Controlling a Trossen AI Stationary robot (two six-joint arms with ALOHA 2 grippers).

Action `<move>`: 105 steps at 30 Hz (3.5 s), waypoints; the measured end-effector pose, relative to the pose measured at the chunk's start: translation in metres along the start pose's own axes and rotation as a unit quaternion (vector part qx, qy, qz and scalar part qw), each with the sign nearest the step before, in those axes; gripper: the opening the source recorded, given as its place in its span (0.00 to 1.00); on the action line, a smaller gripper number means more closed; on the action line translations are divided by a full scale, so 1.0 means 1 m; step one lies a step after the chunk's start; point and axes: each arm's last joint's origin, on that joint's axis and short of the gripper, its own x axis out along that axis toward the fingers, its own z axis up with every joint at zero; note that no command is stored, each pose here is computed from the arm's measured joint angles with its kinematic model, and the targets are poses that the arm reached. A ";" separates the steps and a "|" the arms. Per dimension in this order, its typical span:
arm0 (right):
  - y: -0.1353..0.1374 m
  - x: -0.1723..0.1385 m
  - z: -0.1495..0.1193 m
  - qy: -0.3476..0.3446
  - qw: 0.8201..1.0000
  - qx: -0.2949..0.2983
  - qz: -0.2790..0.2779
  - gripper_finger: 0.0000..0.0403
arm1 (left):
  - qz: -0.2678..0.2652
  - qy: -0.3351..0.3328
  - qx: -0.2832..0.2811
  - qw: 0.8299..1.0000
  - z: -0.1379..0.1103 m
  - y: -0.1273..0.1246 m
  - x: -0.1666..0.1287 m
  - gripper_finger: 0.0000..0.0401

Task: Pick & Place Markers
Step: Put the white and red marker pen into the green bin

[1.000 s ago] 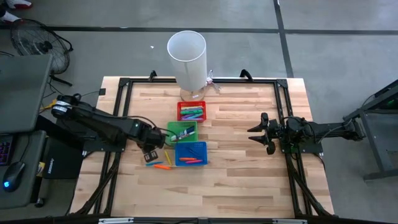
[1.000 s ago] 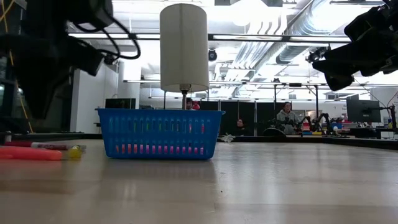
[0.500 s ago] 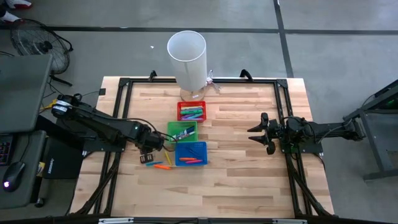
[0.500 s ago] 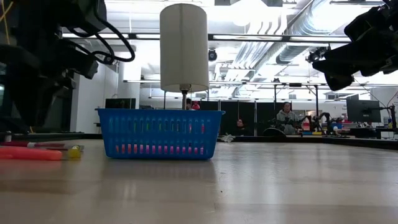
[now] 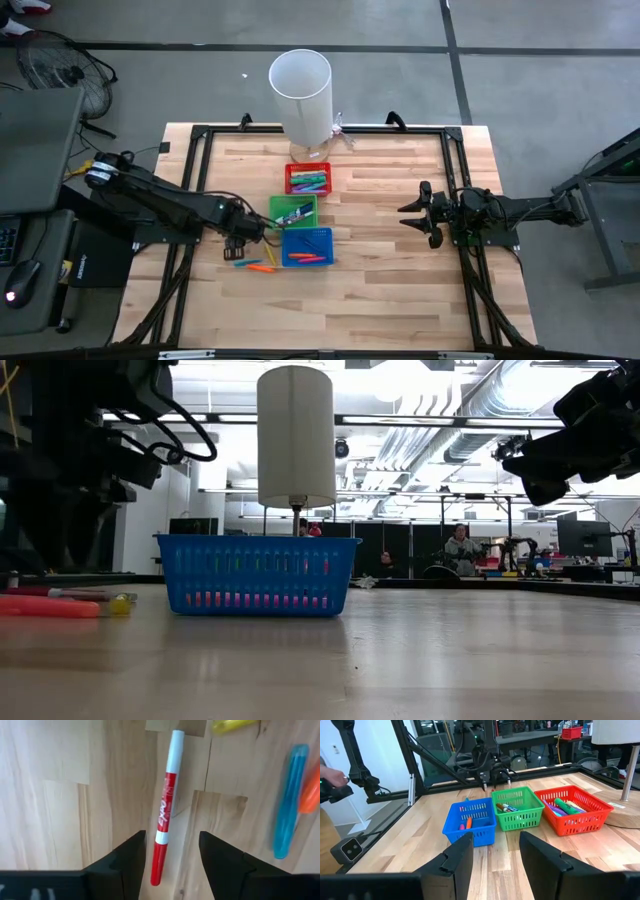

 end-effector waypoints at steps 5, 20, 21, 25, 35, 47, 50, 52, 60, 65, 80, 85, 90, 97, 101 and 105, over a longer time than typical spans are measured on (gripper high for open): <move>0.000 0.000 0.000 0.000 1.000 0.000 0.000 0.37 | -0.003 -0.009 0.007 1.000 -0.001 -0.001 0.010 0.45; 0.000 0.000 0.000 0.000 1.000 0.000 0.000 0.37 | -0.005 0.008 0.011 1.000 -0.010 0.000 0.029 0.45; 0.000 0.000 0.000 0.000 1.000 0.000 0.000 0.37 | -0.003 0.013 0.011 1.000 -0.010 0.000 0.032 0.45; 0.000 0.000 0.000 0.000 1.000 0.000 0.000 0.37 | 0.001 0.031 0.013 0.999 -0.008 -0.002 0.038 0.45; 0.000 0.000 0.000 0.000 1.000 0.000 0.000 0.37 | 0.010 0.055 0.011 0.998 -0.007 -0.004 0.048 0.45; 0.000 0.000 0.000 0.000 1.000 0.000 0.000 0.37 | 0.017 0.058 -0.006 0.998 0.001 -0.005 0.039 0.45; 0.000 0.000 0.000 0.000 1.000 0.000 0.000 0.37 | 0.017 0.056 -0.004 0.998 0.001 -0.005 0.039 0.45; 0.000 0.000 0.000 0.000 1.000 0.000 0.000 0.37 | 0.017 0.056 -0.002 0.998 0.001 -0.005 0.039 0.45; 0.000 0.000 0.000 0.000 1.000 0.000 0.000 0.37 | 0.018 0.060 0.000 0.998 0.002 -0.006 0.042 0.42; 0.000 0.000 0.000 0.000 1.000 0.000 0.000 0.37 | 0.014 0.076 0.001 0.997 0.004 -0.008 0.048 0.32; 0.000 0.000 0.000 0.000 1.000 0.000 0.000 0.37 | 0.003 0.078 -0.001 0.997 0.005 -0.010 0.051 0.10; 0.000 0.000 0.000 0.000 1.000 0.000 0.000 0.37 | 0.004 0.079 -0.002 0.997 0.005 -0.009 0.051 0.10; 0.000 0.000 0.000 0.000 1.000 0.000 0.000 0.37 | 0.000 0.079 -0.003 0.997 0.004 -0.009 0.050 0.10; 0.000 0.000 0.000 0.000 1.000 0.001 0.000 0.37 | -0.009 0.046 -0.022 0.999 0.002 -0.007 0.037 0.09; 0.000 0.000 0.000 0.000 1.000 0.000 0.000 0.37 | -0.008 0.034 -0.038 0.999 0.000 -0.005 0.031 0.09; 0.000 0.000 0.000 0.000 1.000 0.000 0.000 0.37 | -0.017 0.024 -0.048 0.998 -0.001 -0.004 0.025 0.09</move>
